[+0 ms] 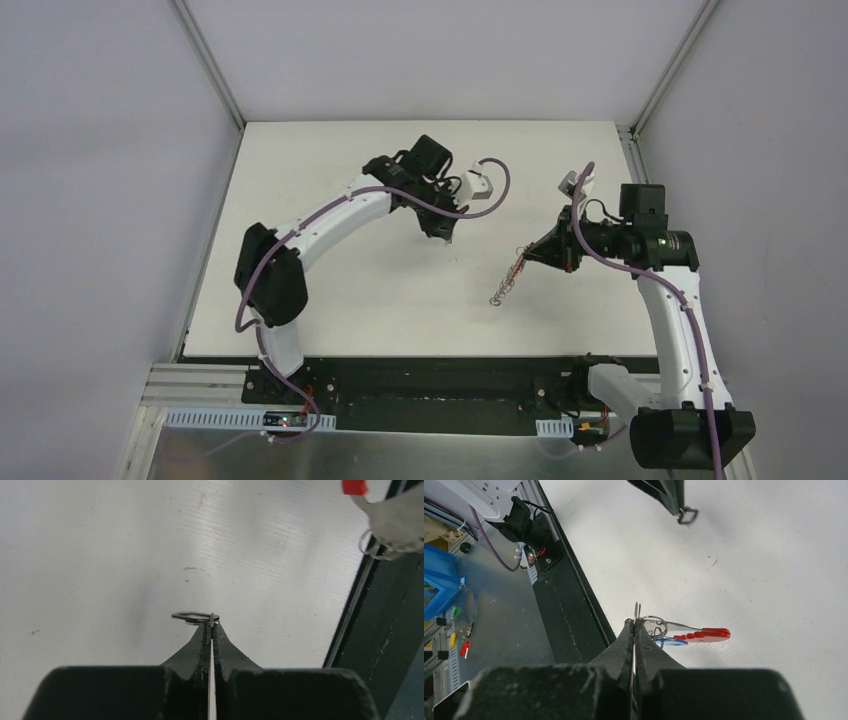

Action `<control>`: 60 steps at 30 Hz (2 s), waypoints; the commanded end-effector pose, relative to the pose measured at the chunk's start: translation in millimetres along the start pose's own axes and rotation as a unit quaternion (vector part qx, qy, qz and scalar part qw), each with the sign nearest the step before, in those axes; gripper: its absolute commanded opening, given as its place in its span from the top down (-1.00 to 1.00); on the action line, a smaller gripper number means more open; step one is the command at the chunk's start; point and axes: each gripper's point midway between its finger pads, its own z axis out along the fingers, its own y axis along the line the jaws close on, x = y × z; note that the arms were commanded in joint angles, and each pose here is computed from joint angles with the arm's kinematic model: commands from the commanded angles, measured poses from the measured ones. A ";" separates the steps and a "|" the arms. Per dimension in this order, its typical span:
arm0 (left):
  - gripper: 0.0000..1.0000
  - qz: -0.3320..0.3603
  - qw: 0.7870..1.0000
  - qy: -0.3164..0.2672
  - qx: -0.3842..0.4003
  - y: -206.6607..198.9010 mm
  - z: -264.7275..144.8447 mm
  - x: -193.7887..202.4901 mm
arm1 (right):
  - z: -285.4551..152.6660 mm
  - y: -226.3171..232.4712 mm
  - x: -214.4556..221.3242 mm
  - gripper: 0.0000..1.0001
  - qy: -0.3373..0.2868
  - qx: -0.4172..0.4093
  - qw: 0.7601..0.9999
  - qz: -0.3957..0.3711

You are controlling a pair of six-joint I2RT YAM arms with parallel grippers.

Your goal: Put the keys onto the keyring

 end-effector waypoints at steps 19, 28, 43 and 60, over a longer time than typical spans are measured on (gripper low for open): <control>1.00 0.136 0.983 -0.123 -0.012 -86.1 -148.6 -35.5 | 77.5 60.7 -55.8 1.00 -0.027 -0.244 0.968 -0.052; 1.00 0.182 0.975 -0.123 -0.014 -91.5 -153.6 -34.6 | 90.0 83.7 -53.4 1.00 -0.004 -0.309 0.950 -0.055; 1.00 0.240 0.962 -0.126 0.041 -112.1 -148.6 -28.0 | 102.6 94.4 -53.3 1.00 0.015 -0.346 0.937 -0.034; 1.00 0.259 0.956 -0.125 0.061 -121.0 -148.8 -27.6 | 105.6 93.4 -52.4 1.00 0.020 -0.353 0.935 -0.021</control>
